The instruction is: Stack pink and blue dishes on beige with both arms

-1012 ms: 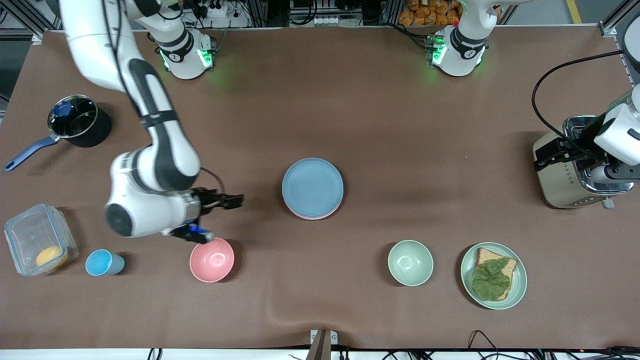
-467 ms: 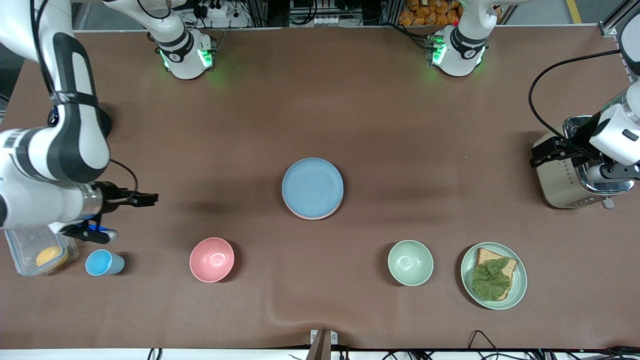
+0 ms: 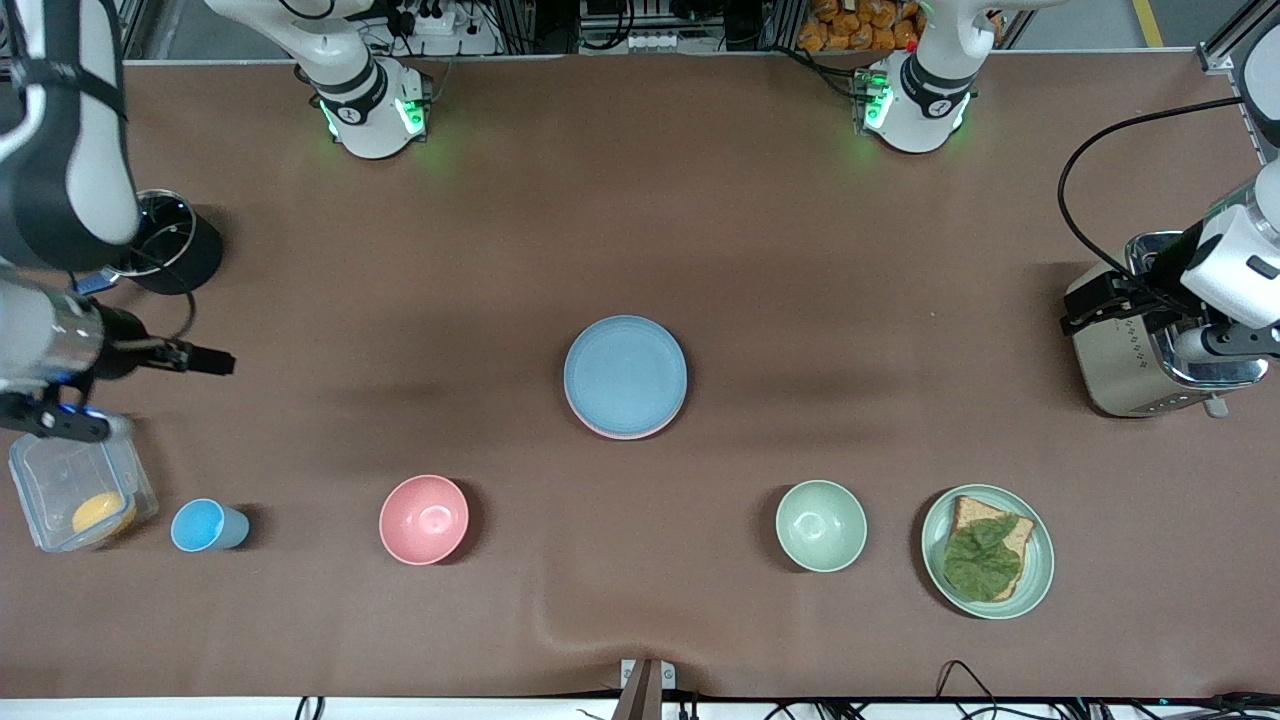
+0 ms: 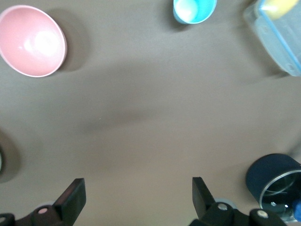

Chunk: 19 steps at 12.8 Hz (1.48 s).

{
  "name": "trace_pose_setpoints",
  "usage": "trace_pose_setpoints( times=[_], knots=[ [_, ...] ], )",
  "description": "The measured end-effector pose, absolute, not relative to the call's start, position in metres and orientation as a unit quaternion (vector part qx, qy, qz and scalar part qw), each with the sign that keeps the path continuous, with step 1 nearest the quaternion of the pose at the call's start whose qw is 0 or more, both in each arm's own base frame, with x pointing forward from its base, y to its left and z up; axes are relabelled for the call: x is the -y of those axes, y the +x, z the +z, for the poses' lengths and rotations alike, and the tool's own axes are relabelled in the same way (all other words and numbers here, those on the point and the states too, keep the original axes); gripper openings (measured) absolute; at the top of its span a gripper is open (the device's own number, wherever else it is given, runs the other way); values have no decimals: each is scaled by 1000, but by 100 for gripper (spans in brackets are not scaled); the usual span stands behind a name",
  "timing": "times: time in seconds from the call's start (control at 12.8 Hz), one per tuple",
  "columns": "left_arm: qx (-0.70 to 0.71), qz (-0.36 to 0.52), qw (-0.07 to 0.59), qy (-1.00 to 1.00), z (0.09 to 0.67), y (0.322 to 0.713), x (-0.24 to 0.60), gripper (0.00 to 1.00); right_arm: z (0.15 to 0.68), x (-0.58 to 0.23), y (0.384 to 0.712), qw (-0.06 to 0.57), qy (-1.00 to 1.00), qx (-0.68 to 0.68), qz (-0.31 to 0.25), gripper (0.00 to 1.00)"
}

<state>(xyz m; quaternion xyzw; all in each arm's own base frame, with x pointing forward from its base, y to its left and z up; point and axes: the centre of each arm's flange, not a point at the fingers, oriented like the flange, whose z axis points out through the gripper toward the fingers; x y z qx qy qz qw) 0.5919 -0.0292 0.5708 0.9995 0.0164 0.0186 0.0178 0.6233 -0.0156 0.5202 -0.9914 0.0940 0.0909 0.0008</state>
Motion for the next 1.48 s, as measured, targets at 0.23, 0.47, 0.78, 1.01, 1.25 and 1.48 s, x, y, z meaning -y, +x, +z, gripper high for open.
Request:
trace_pose_setpoints(
  times=[0.23, 0.47, 0.78, 1.01, 1.25, 1.48],
  knots=[
    [-15, 23, 15, 1000, 575, 592, 29, 100, 577, 26, 587, -14, -994, -87, 71, 100],
    [-15, 23, 15, 1000, 575, 592, 30, 100, 601, 31, 571, -29, -995, -74, 62, 100],
    [-15, 23, 15, 1000, 575, 592, 30, 100, 598, 28, 572, -29, -995, -71, 62, 100],
    [-15, 23, 15, 1000, 575, 592, 30, 100, 598, 25, 572, -23, -996, -68, 60, 100],
    [-15, 23, 15, 1000, 575, 592, 30, 100, 598, 24, 572, -18, -996, -68, 61, 100],
    [-15, 22, 15, 1000, 575, 592, 30, 100, 598, 23, 572, -17, -996, -68, 61, 100]
  ],
)
